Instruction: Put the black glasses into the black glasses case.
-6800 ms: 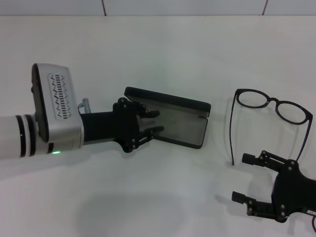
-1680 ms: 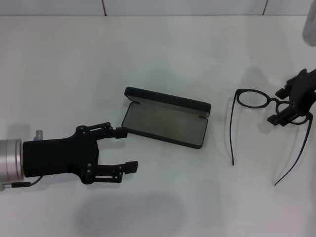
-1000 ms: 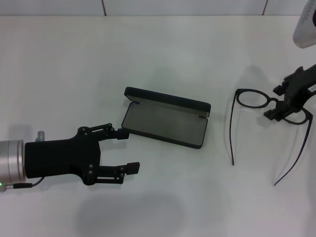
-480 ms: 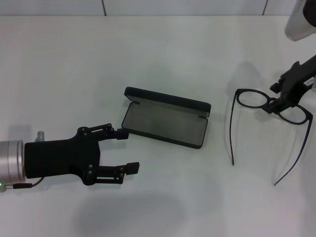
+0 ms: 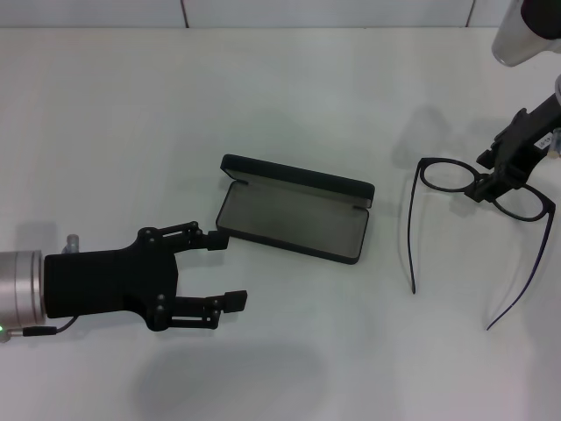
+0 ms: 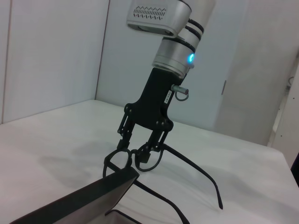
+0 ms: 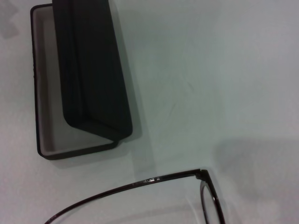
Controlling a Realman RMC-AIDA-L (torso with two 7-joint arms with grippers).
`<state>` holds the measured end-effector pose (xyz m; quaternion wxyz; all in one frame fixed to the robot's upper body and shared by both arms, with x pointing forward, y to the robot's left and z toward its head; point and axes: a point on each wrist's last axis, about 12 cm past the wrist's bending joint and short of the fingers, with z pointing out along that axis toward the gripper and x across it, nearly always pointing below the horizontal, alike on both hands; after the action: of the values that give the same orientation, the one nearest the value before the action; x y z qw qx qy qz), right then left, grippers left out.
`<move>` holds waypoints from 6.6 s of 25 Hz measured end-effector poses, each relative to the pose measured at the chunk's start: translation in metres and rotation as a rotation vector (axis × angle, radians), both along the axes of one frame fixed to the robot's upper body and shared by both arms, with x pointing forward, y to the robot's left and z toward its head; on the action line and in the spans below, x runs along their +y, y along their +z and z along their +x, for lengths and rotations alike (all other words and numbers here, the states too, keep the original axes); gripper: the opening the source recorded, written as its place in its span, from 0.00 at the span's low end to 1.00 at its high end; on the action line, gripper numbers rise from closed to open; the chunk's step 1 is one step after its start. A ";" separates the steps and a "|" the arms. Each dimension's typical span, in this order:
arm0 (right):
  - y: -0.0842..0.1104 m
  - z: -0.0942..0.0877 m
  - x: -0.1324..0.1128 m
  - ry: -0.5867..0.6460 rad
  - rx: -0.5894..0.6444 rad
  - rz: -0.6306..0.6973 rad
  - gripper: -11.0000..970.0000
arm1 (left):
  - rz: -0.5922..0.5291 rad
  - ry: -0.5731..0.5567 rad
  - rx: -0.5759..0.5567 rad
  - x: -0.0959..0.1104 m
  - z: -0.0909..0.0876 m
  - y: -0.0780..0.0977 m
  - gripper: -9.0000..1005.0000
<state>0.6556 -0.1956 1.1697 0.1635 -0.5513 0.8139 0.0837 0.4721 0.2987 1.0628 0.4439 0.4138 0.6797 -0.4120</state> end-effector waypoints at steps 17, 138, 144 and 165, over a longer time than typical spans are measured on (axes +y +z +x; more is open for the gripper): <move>-0.004 0.000 -0.001 -0.004 -0.004 -0.022 0.39 | -0.001 0.001 0.002 -0.001 -0.001 -0.001 0.87; -0.049 -0.091 -0.015 0.097 -0.099 1.197 0.08 | -0.460 -0.269 -0.075 -0.035 0.025 0.065 0.23; -0.051 -0.093 -0.013 0.100 -0.086 1.190 0.08 | -0.458 -0.290 -0.084 -0.040 0.028 0.068 0.01; -0.035 -0.096 -0.004 0.144 -0.060 1.355 0.08 | -0.492 -0.366 -0.109 -0.074 0.023 0.060 0.01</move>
<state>0.5595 -0.2001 1.1342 0.4893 -0.3818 0.5382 0.5701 0.4953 0.2244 1.1224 0.4849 0.4307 0.4489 -0.6147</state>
